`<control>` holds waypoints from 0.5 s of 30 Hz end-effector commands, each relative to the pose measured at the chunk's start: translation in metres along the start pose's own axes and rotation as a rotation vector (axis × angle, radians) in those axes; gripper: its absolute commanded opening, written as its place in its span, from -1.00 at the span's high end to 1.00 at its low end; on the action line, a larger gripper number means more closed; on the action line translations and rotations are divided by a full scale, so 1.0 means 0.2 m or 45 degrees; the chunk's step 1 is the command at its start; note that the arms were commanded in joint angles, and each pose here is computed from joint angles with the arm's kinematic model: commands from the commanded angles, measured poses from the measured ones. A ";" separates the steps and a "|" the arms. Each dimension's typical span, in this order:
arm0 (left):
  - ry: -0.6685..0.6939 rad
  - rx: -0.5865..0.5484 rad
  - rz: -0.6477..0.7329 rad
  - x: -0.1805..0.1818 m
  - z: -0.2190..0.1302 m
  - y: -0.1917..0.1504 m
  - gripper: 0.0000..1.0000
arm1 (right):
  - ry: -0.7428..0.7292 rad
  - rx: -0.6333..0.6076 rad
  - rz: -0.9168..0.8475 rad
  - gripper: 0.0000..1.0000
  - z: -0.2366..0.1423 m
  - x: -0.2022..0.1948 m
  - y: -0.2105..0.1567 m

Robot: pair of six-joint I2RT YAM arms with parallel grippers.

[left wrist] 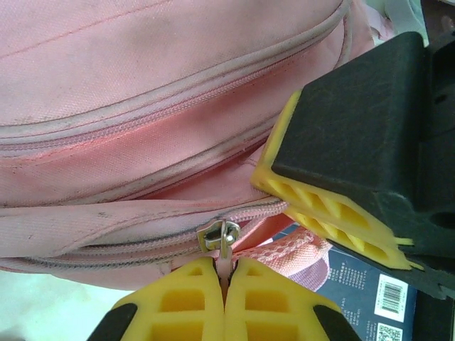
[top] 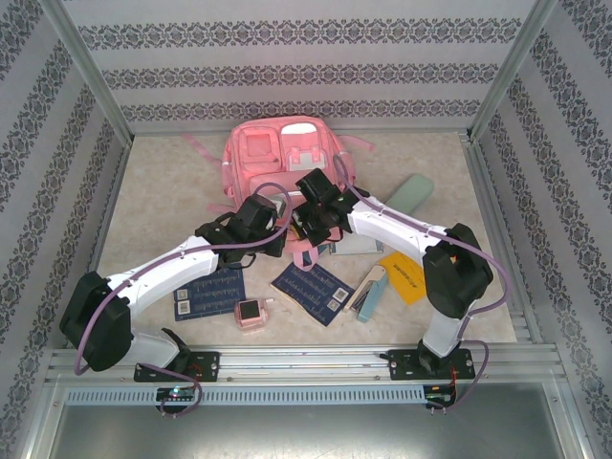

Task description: Pack the student bag

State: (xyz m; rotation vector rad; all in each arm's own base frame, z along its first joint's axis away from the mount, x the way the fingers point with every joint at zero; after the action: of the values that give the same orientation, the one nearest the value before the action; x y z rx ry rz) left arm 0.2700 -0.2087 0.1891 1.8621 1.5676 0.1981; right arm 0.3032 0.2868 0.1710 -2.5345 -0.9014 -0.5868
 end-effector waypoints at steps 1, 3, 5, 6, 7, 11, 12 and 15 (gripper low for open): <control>-0.013 -0.145 0.060 -0.04 -0.07 0.09 1.00 | -0.002 -0.113 -0.020 1.00 -0.02 -0.04 0.09; 0.047 -0.140 0.051 0.00 -0.08 0.07 1.00 | 0.015 -0.150 -0.051 1.00 -0.07 -0.03 0.13; 0.078 -0.133 0.004 0.05 -0.08 0.06 1.00 | 0.024 -0.200 -0.082 1.00 -0.13 -0.03 0.17; 0.084 -0.126 -0.023 0.08 -0.08 0.05 1.00 | 0.035 -0.214 -0.091 1.00 -0.16 -0.03 0.19; 0.086 -0.122 -0.041 0.09 -0.08 0.05 1.00 | 0.046 -0.222 -0.101 1.00 -0.18 -0.03 0.21; 0.118 -0.108 -0.065 0.14 -0.08 0.05 1.00 | 0.075 -0.228 -0.139 1.00 -0.23 -0.01 0.28; 0.130 -0.106 -0.074 0.15 -0.08 0.06 1.00 | 0.077 -0.230 -0.148 1.00 -0.25 -0.01 0.30; 0.160 -0.104 -0.109 0.20 -0.08 0.08 1.00 | 0.089 -0.244 -0.183 1.00 -0.30 -0.01 0.35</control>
State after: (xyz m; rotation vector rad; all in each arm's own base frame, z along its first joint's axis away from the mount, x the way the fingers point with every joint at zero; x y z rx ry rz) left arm 0.2777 -0.1884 0.1914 1.8086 1.6077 0.2541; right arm 0.3231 0.2371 0.1981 -2.5248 -1.0066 -0.7657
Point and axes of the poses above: each hand's point on the last joint's axis, 136 mm out from that joint toward the fingers, its own z axis out along the fingers, its own x axis along the line the jaws close on, y = z × x, the point moved 6 cm from there along -z, back along the fingers, and after that the axes turned 4 degrees about -z, right-handed, at the moved point
